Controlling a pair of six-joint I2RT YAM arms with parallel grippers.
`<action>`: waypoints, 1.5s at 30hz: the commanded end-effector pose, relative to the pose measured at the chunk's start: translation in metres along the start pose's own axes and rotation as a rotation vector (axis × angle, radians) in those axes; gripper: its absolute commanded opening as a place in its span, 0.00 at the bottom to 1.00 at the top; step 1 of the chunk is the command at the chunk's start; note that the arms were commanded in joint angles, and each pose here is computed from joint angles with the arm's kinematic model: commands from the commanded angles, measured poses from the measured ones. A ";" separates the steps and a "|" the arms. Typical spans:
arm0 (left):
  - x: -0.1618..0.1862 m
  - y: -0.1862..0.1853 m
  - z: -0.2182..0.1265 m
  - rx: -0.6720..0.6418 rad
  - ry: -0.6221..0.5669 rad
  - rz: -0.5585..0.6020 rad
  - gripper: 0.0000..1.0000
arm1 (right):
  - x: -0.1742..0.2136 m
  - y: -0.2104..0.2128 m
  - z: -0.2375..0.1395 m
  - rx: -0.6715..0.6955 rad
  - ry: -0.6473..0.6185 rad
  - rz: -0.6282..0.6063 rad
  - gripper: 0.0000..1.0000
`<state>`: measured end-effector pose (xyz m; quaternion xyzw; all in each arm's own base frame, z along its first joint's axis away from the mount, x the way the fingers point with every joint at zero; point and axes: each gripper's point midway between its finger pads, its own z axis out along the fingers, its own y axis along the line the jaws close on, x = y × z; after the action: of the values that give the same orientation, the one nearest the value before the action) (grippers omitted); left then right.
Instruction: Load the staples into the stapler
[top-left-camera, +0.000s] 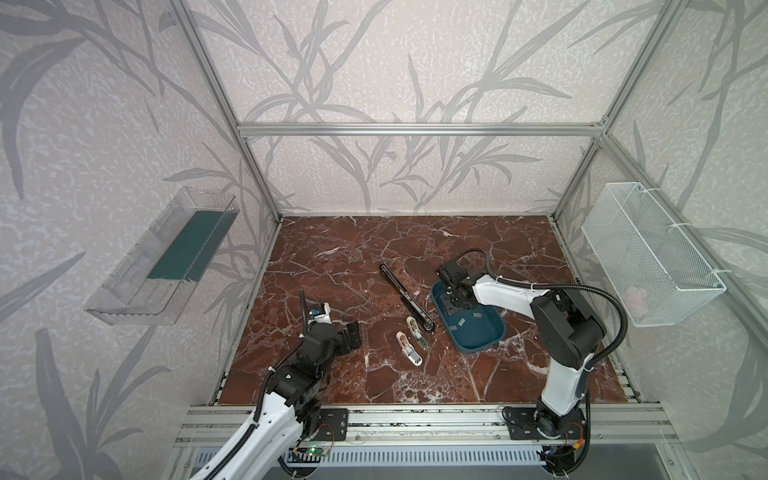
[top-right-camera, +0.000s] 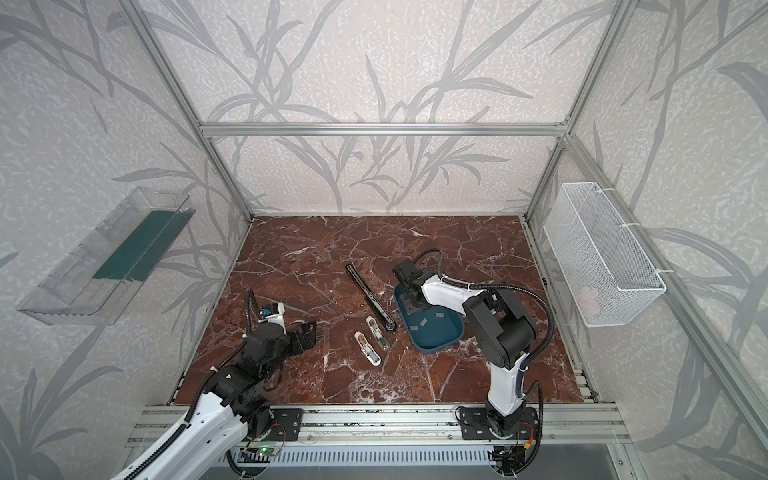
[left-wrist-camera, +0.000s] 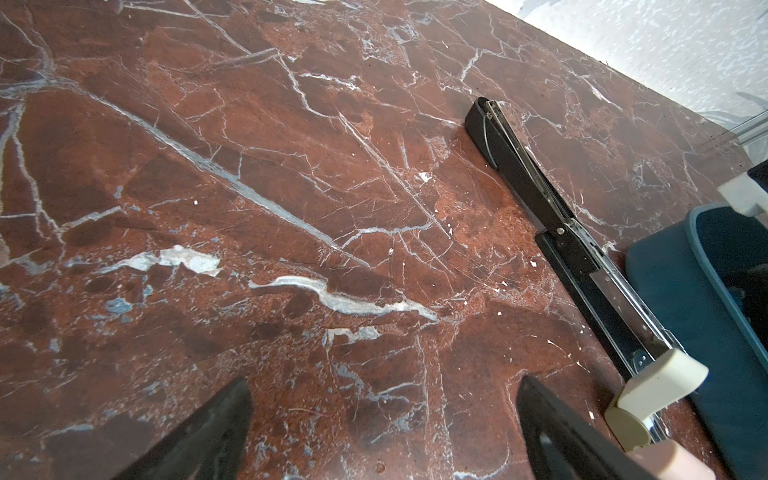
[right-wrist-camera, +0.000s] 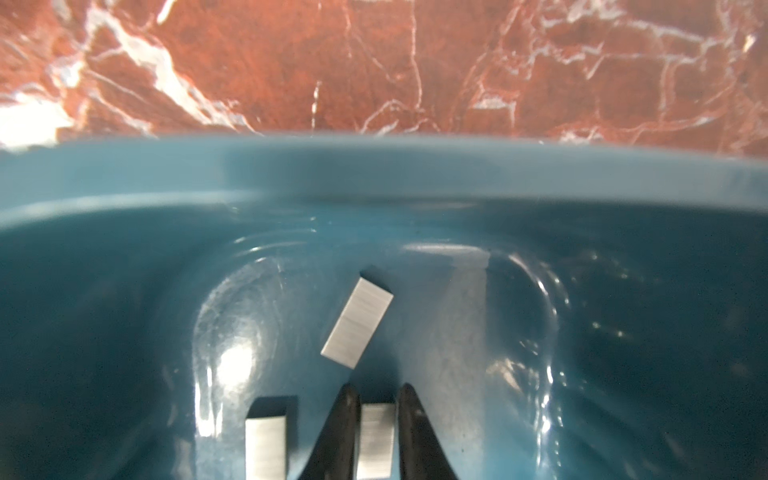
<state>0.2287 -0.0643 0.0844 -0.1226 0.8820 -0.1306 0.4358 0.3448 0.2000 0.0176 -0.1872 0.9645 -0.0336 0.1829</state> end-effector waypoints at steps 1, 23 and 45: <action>-0.013 -0.002 -0.004 0.000 -0.037 -0.015 0.99 | 0.034 0.000 0.017 0.018 0.133 -0.016 0.21; -0.013 -0.003 -0.005 0.006 -0.037 -0.016 0.99 | 0.005 -0.002 -0.020 -0.022 -0.054 0.034 0.14; -0.013 -0.008 -0.005 0.041 -0.046 -0.022 0.99 | -0.011 0.046 -0.112 -0.232 -0.511 -0.123 0.15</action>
<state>0.2294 -0.0679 0.0891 -0.1195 0.8777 -0.1435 0.4414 0.2951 0.2302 0.0930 -0.2499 0.8995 0.0930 0.3460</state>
